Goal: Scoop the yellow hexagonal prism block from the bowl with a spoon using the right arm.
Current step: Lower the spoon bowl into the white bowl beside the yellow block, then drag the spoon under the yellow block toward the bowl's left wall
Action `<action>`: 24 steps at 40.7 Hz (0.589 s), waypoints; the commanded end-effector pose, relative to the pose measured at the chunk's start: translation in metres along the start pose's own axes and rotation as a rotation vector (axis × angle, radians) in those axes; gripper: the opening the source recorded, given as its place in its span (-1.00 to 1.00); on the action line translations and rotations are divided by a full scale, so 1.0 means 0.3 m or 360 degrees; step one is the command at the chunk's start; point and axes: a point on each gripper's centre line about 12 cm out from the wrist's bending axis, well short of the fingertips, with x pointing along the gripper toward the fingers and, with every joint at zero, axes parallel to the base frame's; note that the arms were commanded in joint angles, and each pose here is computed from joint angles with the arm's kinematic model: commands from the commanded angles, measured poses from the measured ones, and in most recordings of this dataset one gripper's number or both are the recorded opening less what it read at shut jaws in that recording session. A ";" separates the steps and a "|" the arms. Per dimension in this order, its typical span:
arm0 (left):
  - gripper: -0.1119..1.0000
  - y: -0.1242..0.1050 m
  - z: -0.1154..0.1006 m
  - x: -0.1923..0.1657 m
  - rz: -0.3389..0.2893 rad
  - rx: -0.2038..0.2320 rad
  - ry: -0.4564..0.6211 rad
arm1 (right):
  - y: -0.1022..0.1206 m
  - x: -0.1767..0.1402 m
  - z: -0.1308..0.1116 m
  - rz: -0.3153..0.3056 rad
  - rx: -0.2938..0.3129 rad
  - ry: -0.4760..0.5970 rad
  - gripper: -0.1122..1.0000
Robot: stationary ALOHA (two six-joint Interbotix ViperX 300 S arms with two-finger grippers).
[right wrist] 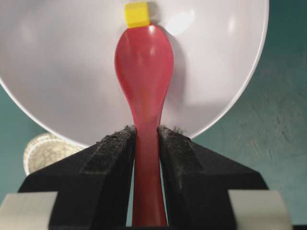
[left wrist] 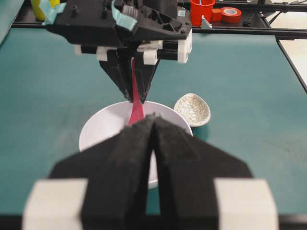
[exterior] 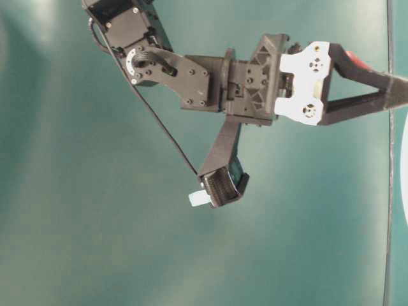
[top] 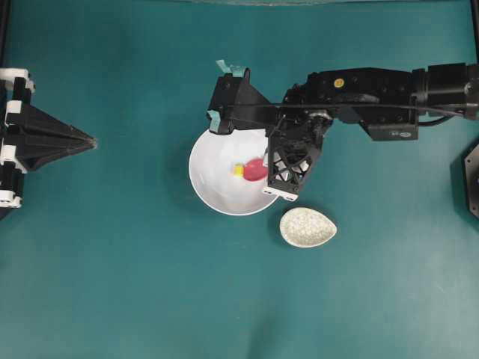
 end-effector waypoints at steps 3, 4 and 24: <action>-0.81 -0.001 0.030 0.005 -0.0003 0.0005 -0.0037 | 0.006 -0.025 0.025 0.0013 -0.0010 -0.0089 -0.39; -0.81 -0.001 0.030 0.005 -0.0003 0.0005 -0.0037 | 0.007 -0.025 0.027 0.0014 -0.0010 -0.0096 -0.39; -0.81 -0.001 0.030 0.005 -0.0003 0.0003 -0.0039 | 0.012 -0.015 0.073 0.0036 -0.0013 -0.0266 -0.39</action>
